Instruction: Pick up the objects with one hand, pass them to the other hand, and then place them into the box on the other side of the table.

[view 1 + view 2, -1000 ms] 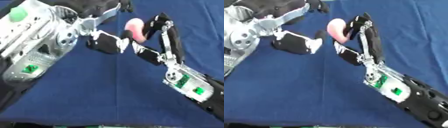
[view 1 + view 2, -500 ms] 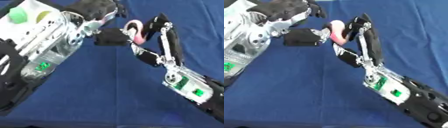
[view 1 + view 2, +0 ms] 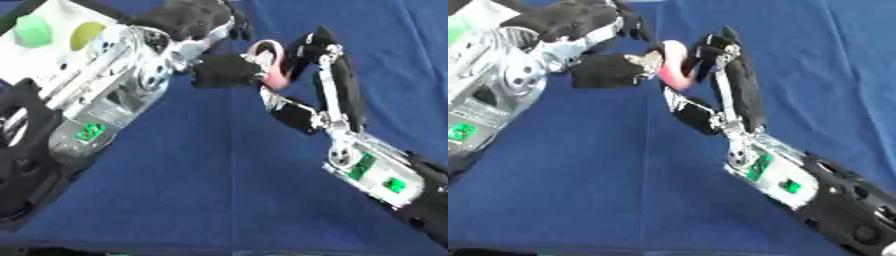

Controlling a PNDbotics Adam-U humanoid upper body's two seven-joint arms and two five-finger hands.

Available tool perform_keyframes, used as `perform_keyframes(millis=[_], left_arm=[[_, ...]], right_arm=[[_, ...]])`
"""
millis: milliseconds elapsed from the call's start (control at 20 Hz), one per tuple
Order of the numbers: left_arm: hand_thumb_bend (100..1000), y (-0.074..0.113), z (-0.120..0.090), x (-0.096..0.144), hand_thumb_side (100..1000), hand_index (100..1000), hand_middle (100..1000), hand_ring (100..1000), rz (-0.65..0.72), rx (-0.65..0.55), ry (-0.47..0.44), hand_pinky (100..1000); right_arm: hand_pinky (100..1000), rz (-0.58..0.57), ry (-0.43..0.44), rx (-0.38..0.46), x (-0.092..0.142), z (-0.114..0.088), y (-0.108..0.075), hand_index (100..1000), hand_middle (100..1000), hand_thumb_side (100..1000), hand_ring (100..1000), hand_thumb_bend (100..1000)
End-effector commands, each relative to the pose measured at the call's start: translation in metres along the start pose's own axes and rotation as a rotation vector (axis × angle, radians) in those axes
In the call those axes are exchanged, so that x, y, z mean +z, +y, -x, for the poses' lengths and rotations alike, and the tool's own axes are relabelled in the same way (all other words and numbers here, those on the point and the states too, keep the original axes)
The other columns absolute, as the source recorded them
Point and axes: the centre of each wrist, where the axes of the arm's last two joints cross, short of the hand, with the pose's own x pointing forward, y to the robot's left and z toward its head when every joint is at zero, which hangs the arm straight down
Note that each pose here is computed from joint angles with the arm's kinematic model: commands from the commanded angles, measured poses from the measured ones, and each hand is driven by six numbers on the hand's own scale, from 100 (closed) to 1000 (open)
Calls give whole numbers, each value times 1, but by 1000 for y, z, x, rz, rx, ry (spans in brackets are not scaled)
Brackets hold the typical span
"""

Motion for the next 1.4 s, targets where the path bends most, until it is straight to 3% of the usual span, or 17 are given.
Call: perform_keyframes(millis=[50, 250, 500, 700, 1050, 1400], left_arm=[[103, 4, 0, -1, 1000, 845, 755, 813, 8, -1, 0, 898], [140, 3, -2, -2, 996, 853, 758, 818, 25, -17, -13, 906], [192, 0, -3, -5, 930, 864, 766, 827, 31, -49, -15, 914], [187, -2, -2, -7, 1000, 866, 763, 826, 42, -54, -21, 917], [239, -3, -3, -8, 995, 878, 764, 828, 35, -74, -21, 916], [323, -7, -4, -13, 862, 877, 770, 834, -13, -135, 3, 912]], right_arm=[[1000, 110, 36, 76, -4, -3, -3, 404, 523, 100, 366, 294], [1000, 108, 31, 75, -4, -3, -3, 403, 525, 100, 369, 275], [1000, 103, 20, 72, -5, -4, -3, 404, 526, 100, 370, 267], [1000, 96, 16, 73, -4, -3, -3, 402, 526, 100, 369, 263], [1000, 95, 15, 68, -3, -3, -2, 401, 526, 100, 369, 256], [1000, 85, -8, 70, -3, -5, -1, 403, 527, 100, 370, 250]])
